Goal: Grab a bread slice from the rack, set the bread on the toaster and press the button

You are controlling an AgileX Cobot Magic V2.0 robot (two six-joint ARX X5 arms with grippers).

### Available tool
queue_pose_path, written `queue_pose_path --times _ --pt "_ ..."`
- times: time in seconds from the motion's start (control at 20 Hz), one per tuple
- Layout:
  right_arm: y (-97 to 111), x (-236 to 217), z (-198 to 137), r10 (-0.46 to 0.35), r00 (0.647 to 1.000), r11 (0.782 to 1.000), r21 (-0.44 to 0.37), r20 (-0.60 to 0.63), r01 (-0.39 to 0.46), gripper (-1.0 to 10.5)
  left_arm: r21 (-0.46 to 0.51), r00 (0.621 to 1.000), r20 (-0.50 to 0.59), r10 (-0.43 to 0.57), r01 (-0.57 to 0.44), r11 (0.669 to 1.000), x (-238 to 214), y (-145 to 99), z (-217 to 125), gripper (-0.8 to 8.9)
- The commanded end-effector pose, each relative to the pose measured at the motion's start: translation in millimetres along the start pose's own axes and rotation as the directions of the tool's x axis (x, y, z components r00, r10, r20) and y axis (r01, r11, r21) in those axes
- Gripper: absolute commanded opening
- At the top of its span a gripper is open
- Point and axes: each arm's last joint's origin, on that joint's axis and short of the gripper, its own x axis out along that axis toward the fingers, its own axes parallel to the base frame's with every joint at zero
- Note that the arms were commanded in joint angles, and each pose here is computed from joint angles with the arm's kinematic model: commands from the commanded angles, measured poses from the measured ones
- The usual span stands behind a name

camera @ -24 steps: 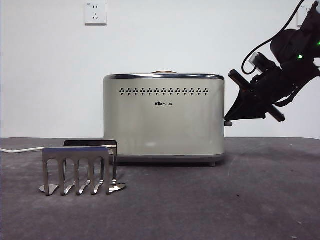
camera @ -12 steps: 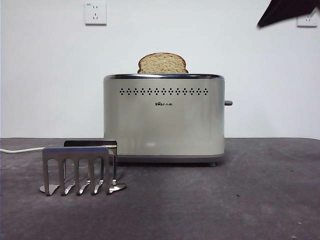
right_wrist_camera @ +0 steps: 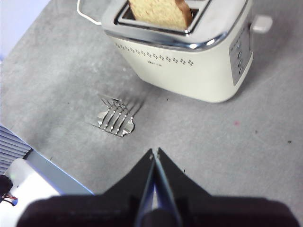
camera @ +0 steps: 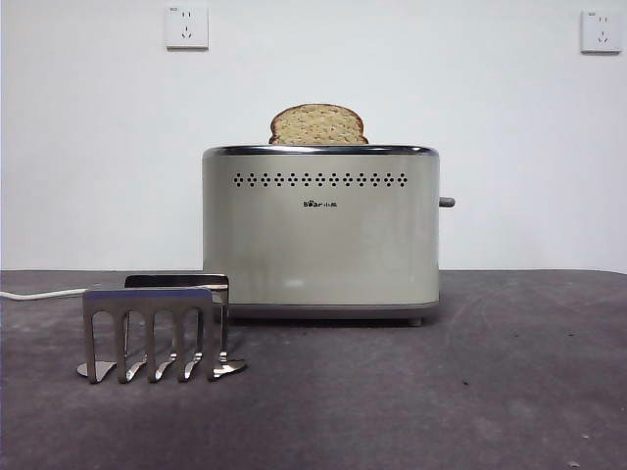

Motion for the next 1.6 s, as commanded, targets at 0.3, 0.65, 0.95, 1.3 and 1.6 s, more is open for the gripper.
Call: queue_pose_path --times 0.3,0.65,0.95,1.3,1.6 --pt "1 -1 -2 -0.006 1.0 1.0 -0.016 0.003 0.006 0.0 0.0 1.0 -0.003 -0.005 0.005 1.0 2 1 0 -0.03" --pt "1 -1 -2 -0.006 1.0 1.0 -0.015 0.003 0.006 0.0 0.004 1.0 0.012 0.003 -0.003 1.0 2 1 1 -0.03" --pt "1 -1 -2 -0.006 1.0 1.0 -0.016 0.003 0.006 0.0 0.093 0.911 0.365 0.193 -0.242 0.966 -46 20 14 -0.03" --pt "1 -1 -2 -0.006 1.0 1.0 -0.015 0.003 0.006 0.0 0.009 0.706 0.588 0.396 -0.495 0.869 -116 22 -3 -0.03" --pt "1 -1 -2 -0.006 1.0 1.0 -0.015 0.003 0.006 0.0 -0.062 0.52 0.677 0.52 -0.665 0.744 -99 16 -72 -0.03"
